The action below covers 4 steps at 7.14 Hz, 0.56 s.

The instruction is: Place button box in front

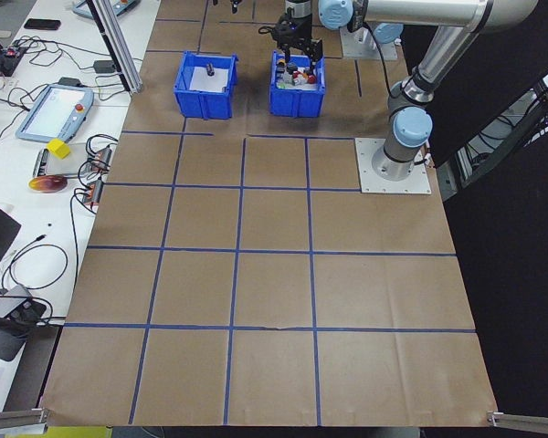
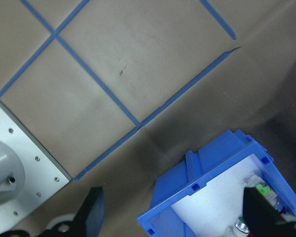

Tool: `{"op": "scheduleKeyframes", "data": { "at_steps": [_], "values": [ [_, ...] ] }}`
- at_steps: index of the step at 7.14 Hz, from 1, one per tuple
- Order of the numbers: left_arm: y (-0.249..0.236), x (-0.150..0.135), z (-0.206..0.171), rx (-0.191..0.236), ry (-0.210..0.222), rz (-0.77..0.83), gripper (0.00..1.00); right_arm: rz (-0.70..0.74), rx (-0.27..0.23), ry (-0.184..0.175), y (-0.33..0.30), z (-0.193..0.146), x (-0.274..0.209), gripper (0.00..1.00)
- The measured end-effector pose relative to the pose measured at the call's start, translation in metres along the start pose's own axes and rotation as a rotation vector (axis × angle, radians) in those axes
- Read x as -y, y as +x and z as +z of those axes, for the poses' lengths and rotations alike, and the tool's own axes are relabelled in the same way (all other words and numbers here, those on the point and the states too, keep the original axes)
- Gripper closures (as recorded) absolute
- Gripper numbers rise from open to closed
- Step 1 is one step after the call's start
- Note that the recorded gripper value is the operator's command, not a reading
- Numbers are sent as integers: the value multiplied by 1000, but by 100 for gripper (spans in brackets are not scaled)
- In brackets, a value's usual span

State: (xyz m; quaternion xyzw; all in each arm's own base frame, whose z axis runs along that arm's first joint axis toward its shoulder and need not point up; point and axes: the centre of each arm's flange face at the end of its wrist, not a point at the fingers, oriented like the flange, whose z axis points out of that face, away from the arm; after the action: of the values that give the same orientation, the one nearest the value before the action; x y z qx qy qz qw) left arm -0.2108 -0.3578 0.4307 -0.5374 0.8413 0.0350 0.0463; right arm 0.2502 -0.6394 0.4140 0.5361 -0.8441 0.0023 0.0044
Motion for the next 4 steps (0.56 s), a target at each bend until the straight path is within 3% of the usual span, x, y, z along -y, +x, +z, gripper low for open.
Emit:
{"op": "scheduleKeyframes", "data": {
  "at_steps": [2, 4],
  "values": [
    [-13, -71, 43, -6, -20, -164, 2, -174, 5, 14, -27, 12, 55, 0],
    [-22, -111, 92, -74, -35, -269, 2, -269, 7, 28, -61, 26, 105, 0]
  ]
}}
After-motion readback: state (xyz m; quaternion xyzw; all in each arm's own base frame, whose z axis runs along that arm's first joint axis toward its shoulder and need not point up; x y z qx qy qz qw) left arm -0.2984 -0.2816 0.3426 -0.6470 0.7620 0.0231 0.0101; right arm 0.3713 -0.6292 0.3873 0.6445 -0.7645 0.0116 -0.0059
